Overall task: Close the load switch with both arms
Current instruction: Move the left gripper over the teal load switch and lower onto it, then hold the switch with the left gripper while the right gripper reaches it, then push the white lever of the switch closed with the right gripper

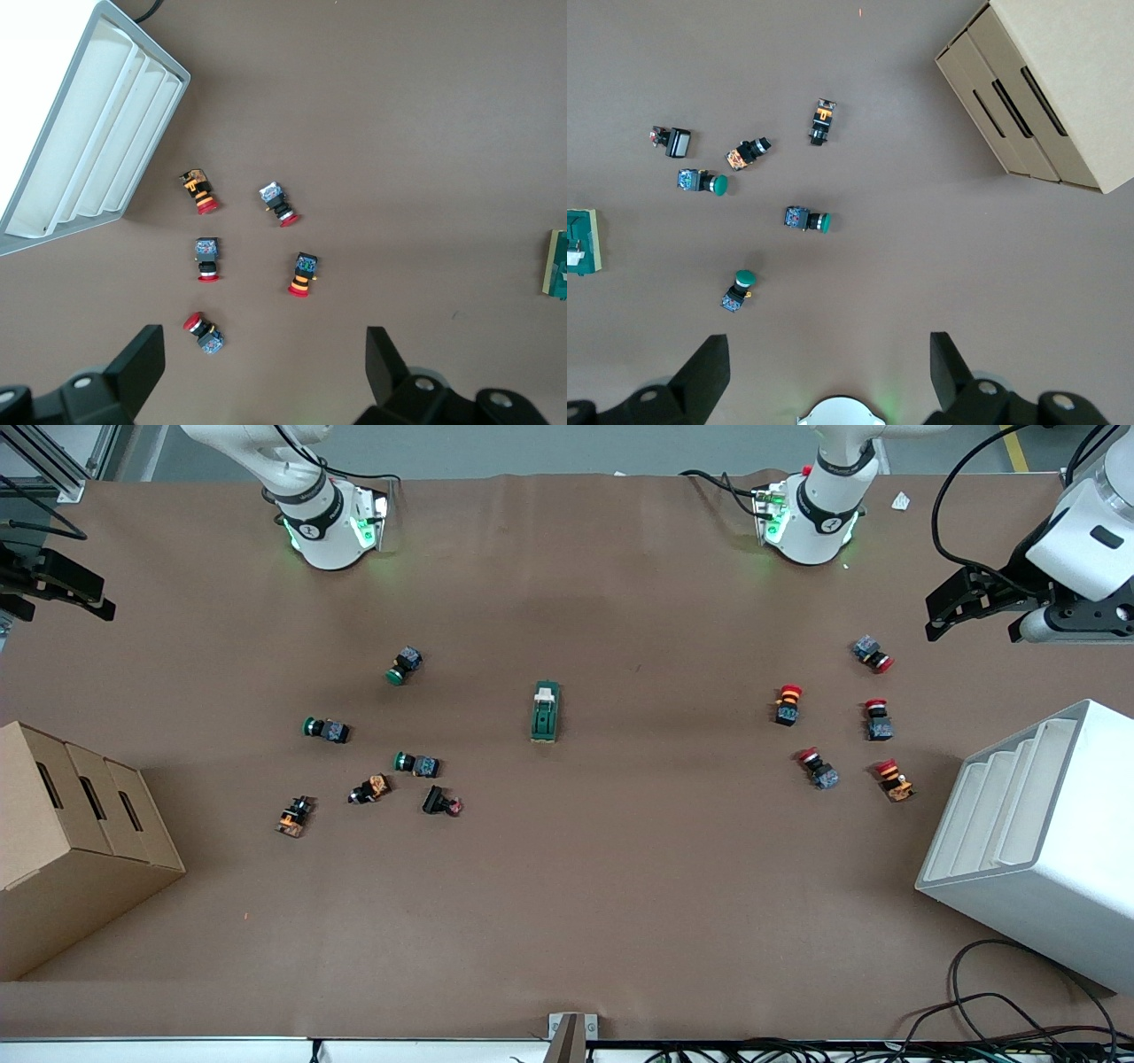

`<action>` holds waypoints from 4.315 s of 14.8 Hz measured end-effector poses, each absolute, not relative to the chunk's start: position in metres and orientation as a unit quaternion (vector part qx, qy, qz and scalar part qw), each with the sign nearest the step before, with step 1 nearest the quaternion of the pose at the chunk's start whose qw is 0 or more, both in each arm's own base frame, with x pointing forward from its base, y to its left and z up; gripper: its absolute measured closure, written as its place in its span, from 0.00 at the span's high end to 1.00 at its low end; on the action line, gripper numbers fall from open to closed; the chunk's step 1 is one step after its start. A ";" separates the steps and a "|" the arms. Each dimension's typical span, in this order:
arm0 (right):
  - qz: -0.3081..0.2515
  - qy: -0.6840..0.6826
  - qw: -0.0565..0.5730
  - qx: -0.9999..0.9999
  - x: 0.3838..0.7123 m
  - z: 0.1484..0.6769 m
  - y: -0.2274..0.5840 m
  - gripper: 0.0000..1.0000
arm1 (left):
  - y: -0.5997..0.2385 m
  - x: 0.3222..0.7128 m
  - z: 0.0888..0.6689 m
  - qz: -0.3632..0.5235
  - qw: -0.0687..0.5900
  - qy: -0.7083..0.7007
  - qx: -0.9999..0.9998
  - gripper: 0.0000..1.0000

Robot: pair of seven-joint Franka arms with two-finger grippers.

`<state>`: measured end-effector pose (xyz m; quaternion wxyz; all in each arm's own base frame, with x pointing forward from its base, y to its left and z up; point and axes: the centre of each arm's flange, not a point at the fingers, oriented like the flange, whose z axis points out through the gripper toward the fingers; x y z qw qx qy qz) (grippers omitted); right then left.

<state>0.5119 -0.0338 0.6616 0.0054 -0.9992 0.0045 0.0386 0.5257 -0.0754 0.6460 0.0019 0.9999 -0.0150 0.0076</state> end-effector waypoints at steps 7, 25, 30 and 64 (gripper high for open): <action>0.038 0.004 0.005 -0.999 0.512 0.662 -0.033 1.00 | -0.099 0.530 0.653 0.017 0.004 -0.036 0.999 1.00; 0.114 0.017 0.009 -0.993 0.562 0.572 -0.031 1.00 | -0.537 0.403 0.360 0.123 -0.022 0.115 0.985 1.00; 0.122 0.126 0.044 -0.984 0.569 0.522 0.036 1.00 | -0.581 0.359 0.278 0.223 -0.023 0.093 0.970 0.98; 0.096 0.313 0.059 -0.943 0.446 0.221 0.459 1.00 | -0.553 0.238 0.078 0.504 0.035 -0.060 0.861 0.98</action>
